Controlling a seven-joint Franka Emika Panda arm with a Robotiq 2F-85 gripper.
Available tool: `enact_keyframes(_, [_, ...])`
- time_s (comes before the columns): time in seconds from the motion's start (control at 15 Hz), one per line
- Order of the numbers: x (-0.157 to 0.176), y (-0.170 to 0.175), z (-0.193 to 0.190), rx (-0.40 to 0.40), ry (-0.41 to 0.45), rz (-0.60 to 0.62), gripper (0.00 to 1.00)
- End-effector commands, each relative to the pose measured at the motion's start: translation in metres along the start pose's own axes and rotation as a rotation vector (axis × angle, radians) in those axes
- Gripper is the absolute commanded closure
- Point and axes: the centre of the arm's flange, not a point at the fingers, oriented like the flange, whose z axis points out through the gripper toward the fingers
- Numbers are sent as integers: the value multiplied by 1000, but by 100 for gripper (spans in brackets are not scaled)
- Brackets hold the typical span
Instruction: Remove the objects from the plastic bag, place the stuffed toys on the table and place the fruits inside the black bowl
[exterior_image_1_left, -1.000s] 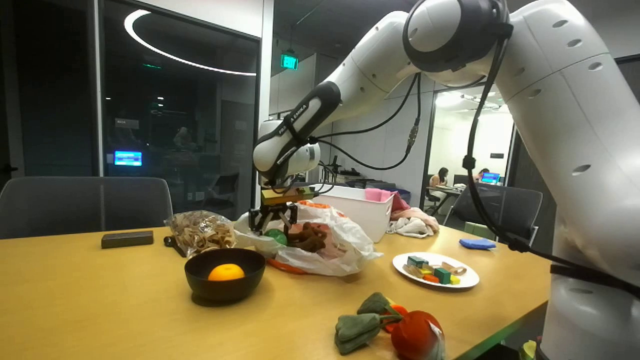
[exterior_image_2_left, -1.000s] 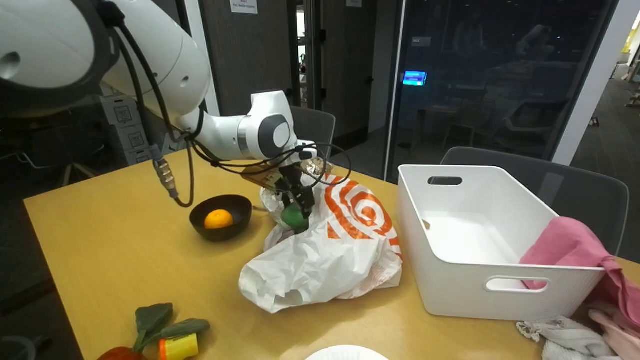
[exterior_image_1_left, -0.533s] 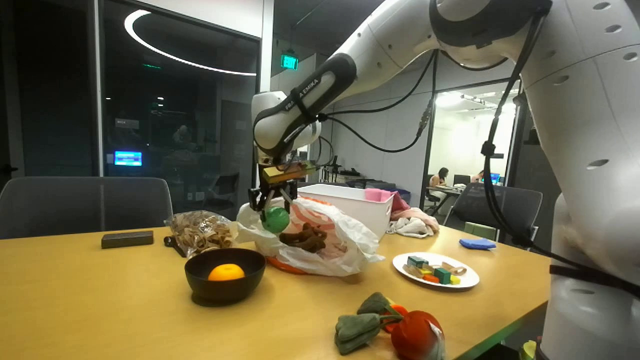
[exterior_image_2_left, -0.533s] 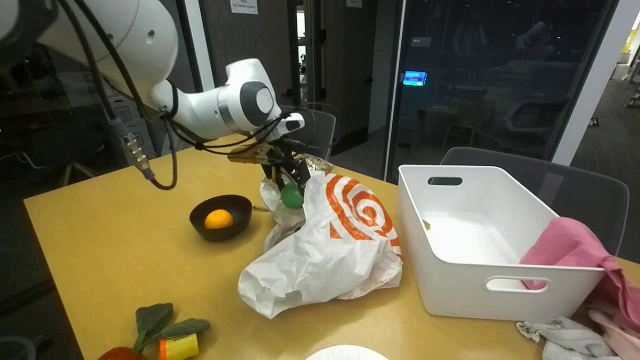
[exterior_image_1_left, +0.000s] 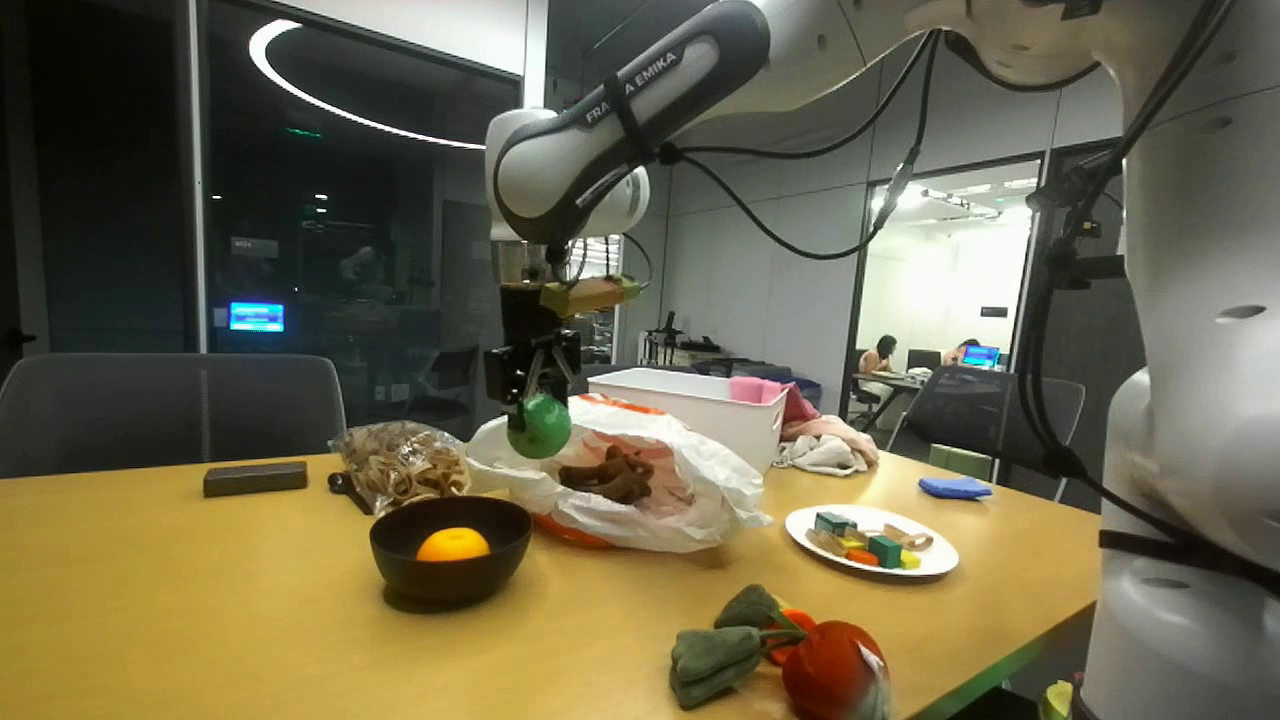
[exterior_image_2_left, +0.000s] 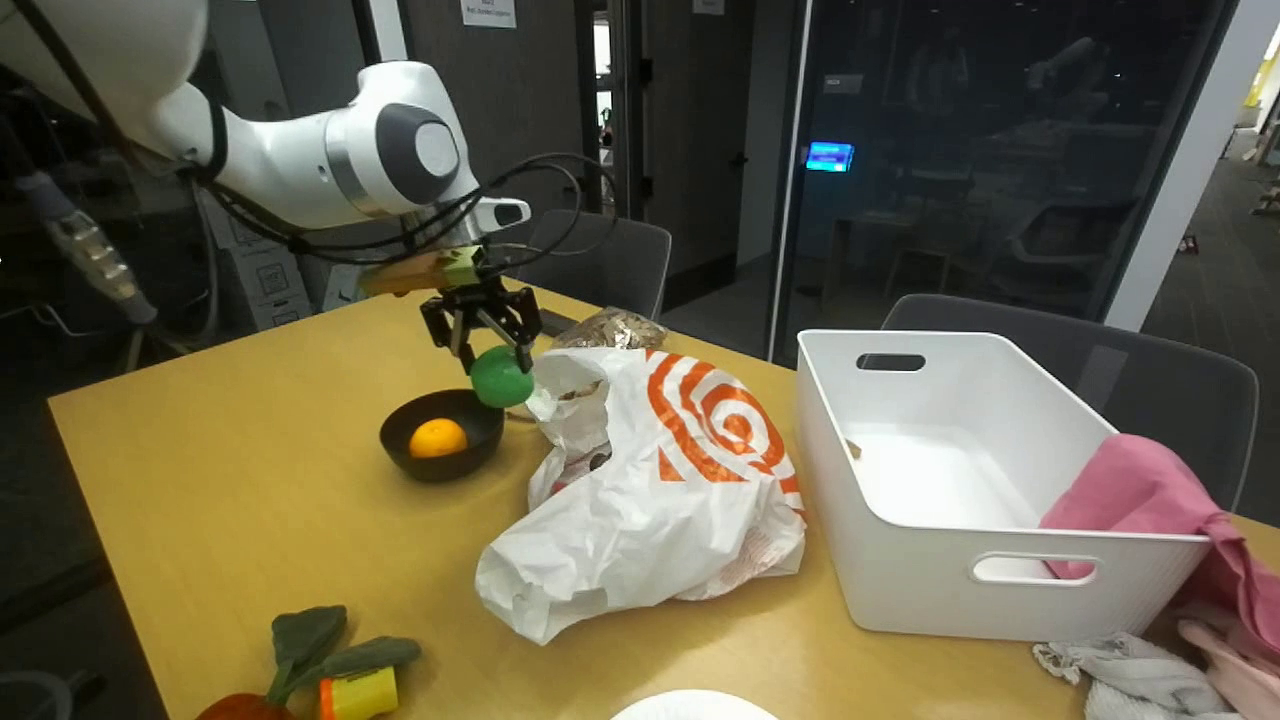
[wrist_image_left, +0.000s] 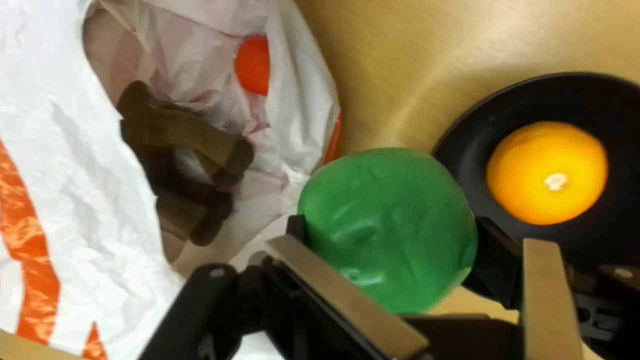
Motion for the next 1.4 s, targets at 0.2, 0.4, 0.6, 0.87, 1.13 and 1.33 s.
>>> enact_keyframes(0.2, [-25, -60, 15, 70, -30, -367, 43])
enact_keyframes(0.4, [-21, -75, 37, 70, -57, -535, 43])
enact_keyframes(0.6, [-20, -86, 47, 68, -10, -683, 43])
enact_keyframes(0.87, [-13, -95, 47, 54, 54, -779, 43])
enact_keyframes(1.13, [-12, -90, 39, 58, 85, -776, 0])
enact_keyframes(1.33, [-8, -75, 18, 73, 156, -707, 0])
